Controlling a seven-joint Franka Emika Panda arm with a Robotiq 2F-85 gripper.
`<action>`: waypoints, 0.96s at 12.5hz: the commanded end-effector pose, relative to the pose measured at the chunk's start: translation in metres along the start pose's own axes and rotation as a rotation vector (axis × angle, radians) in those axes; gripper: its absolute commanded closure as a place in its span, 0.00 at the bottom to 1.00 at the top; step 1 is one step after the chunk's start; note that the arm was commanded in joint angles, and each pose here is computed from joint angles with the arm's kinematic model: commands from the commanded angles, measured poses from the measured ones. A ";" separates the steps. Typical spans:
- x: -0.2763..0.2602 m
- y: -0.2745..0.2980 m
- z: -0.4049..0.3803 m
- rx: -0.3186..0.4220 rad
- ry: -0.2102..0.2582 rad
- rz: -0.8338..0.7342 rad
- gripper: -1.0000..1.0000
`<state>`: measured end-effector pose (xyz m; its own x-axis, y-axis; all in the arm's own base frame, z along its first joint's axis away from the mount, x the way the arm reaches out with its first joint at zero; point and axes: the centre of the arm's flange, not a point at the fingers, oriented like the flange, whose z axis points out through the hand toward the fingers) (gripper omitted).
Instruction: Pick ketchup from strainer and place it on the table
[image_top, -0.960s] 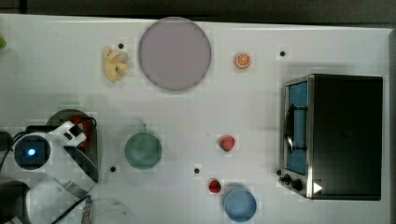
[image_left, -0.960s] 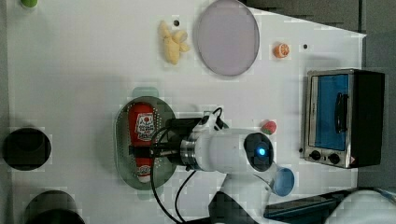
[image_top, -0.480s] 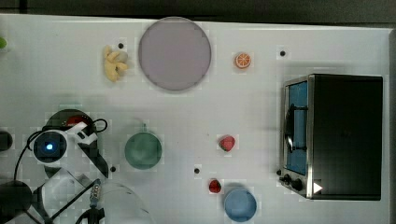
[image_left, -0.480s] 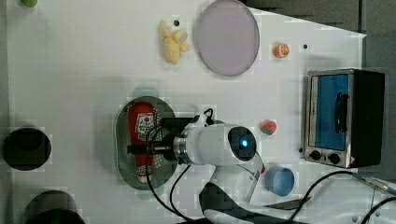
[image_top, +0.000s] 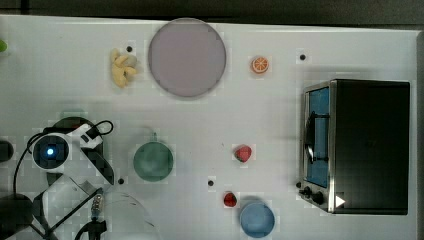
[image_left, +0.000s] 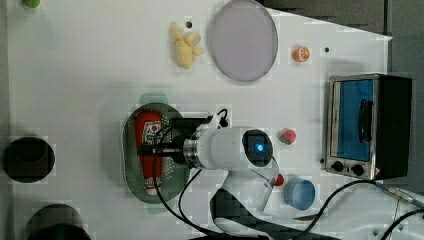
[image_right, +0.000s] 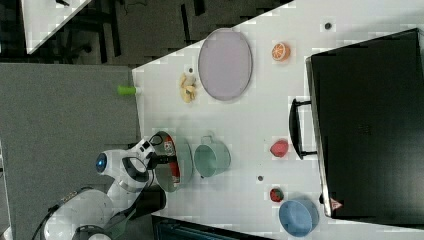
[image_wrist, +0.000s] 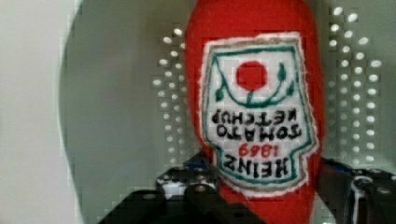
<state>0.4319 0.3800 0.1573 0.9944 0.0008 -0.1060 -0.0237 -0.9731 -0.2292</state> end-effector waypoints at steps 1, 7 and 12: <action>-0.003 -0.021 -0.022 0.002 0.041 0.010 0.44; 0.008 -0.033 -0.153 -0.006 0.143 0.127 0.44; 0.035 0.038 -0.253 -0.098 0.166 0.329 0.44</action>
<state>0.4667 0.3276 0.4125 0.9696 -0.2381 0.0564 -0.2273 -0.9618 -0.1525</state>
